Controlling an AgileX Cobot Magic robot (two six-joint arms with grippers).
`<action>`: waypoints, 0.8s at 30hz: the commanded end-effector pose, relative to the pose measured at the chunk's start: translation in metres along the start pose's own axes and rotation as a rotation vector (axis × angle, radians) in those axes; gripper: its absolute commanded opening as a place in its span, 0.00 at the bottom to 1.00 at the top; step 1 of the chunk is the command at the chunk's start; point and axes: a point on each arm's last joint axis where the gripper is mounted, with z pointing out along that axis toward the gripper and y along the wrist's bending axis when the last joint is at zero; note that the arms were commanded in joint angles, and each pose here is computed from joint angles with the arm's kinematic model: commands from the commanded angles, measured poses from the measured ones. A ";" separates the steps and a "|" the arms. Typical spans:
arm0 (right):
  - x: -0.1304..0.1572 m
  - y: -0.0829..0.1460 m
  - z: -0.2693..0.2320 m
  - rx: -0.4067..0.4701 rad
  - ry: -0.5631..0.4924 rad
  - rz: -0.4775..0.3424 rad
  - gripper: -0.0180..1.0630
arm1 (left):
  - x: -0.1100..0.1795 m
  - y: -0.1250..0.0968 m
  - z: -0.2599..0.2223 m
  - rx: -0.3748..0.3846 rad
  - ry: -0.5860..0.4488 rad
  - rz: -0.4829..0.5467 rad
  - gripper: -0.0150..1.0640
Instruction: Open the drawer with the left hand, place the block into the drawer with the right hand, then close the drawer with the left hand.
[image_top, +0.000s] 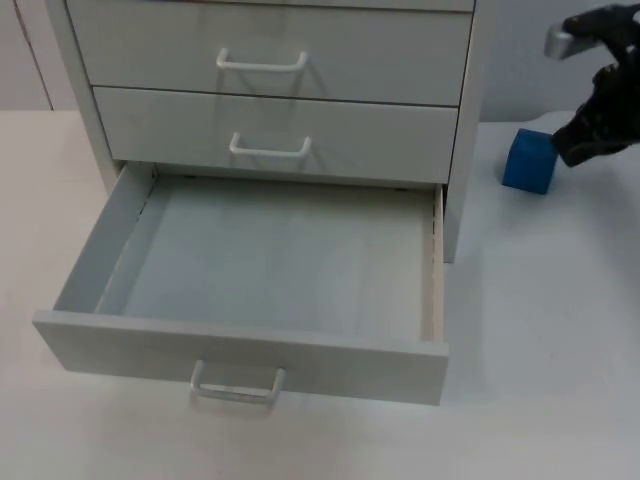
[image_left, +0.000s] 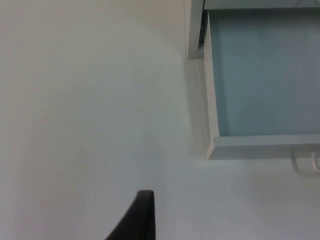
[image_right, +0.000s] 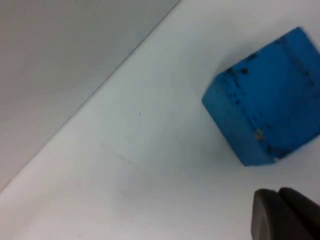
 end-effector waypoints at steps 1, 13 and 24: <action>-0.002 -0.001 -0.010 -0.003 0.015 -0.016 0.02 | 0.002 0.000 -0.001 -0.005 0.007 0.001 0.99; -0.012 -0.008 -0.015 0.086 -0.072 -0.142 0.68 | 0.005 0.000 -0.001 0.001 0.035 0.001 0.99; -0.037 -0.021 0.013 0.010 -0.044 -0.291 0.80 | 0.007 -0.001 -0.001 0.007 0.059 0.001 0.99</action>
